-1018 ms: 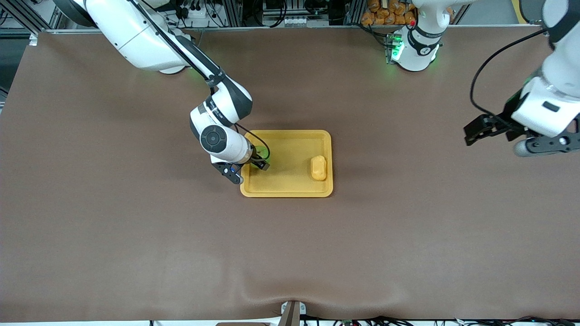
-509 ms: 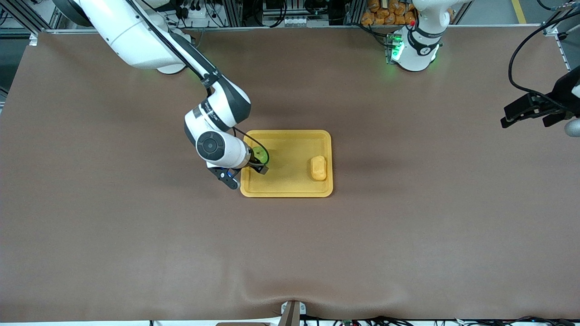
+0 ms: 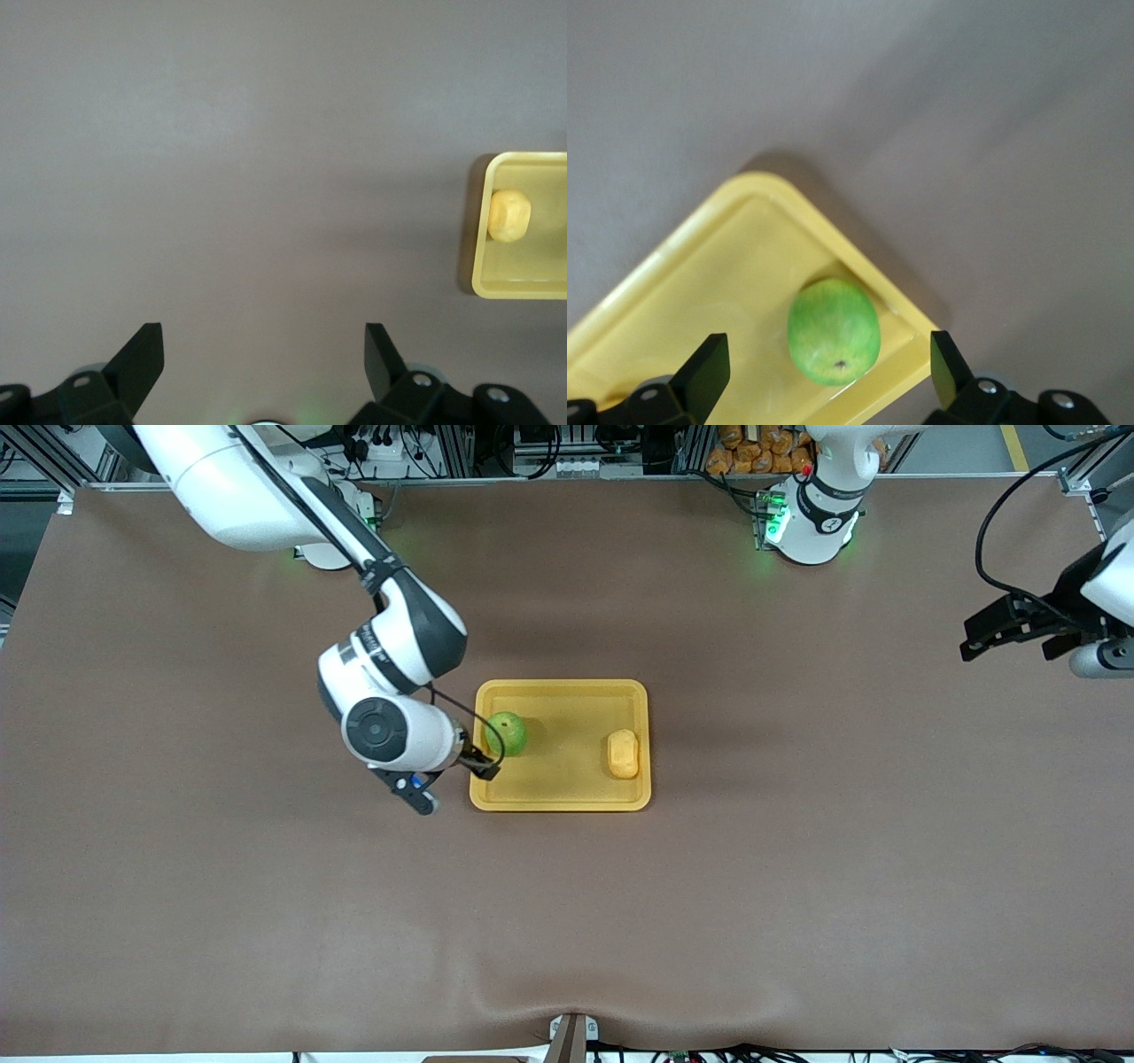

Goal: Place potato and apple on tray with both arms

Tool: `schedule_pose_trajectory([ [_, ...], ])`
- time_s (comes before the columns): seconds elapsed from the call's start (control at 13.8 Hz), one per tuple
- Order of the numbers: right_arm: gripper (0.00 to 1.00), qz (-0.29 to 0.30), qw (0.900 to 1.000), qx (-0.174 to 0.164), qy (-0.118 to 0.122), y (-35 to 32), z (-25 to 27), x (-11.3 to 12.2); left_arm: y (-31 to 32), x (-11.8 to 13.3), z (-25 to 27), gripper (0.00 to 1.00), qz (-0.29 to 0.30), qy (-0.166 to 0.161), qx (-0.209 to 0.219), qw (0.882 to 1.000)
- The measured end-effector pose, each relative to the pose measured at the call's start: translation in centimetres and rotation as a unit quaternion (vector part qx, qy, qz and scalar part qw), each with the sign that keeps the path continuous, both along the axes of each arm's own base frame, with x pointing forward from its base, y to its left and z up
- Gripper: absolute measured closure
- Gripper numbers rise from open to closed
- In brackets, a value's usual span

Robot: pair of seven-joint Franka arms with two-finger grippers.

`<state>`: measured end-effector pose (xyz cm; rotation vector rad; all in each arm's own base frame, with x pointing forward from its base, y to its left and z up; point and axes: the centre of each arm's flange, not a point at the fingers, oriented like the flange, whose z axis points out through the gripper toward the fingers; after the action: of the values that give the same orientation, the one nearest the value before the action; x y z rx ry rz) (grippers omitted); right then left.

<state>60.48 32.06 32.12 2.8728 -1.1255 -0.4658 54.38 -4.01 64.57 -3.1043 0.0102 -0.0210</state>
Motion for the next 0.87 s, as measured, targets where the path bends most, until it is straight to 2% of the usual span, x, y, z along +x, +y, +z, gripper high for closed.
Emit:
schedule_pose_trajectory([
  [0.22, 0.00, -0.024, 0.999, -0.016, 0.032, -4.6, 2.8, 1.9, -0.3, -2.4, 0.3, 0.00, -0.003, 0.002, 0.001, 1.000],
  [0.36, 0.00, -0.039, 0.998, -0.022, 0.040, -7.7, 5.5, 2.7, -0.2, -3.6, 0.6, 0.00, -0.001, 0.000, 0.001, 1.000],
  [0.65, 0.00, -0.023, 1.000, -0.014, 0.008, -10.4, 11.7, 2.5, -0.3, -4.4, 0.8, 0.00, 0.006, 0.000, 0.001, 1.000],
  [0.87, 0.00, 0.036, 0.999, 0.000, -0.005, -12.5, 14.8, 2.0, -0.2, -4.5, 0.7, 0.00, 0.007, 0.002, 0.001, 1.000],
])
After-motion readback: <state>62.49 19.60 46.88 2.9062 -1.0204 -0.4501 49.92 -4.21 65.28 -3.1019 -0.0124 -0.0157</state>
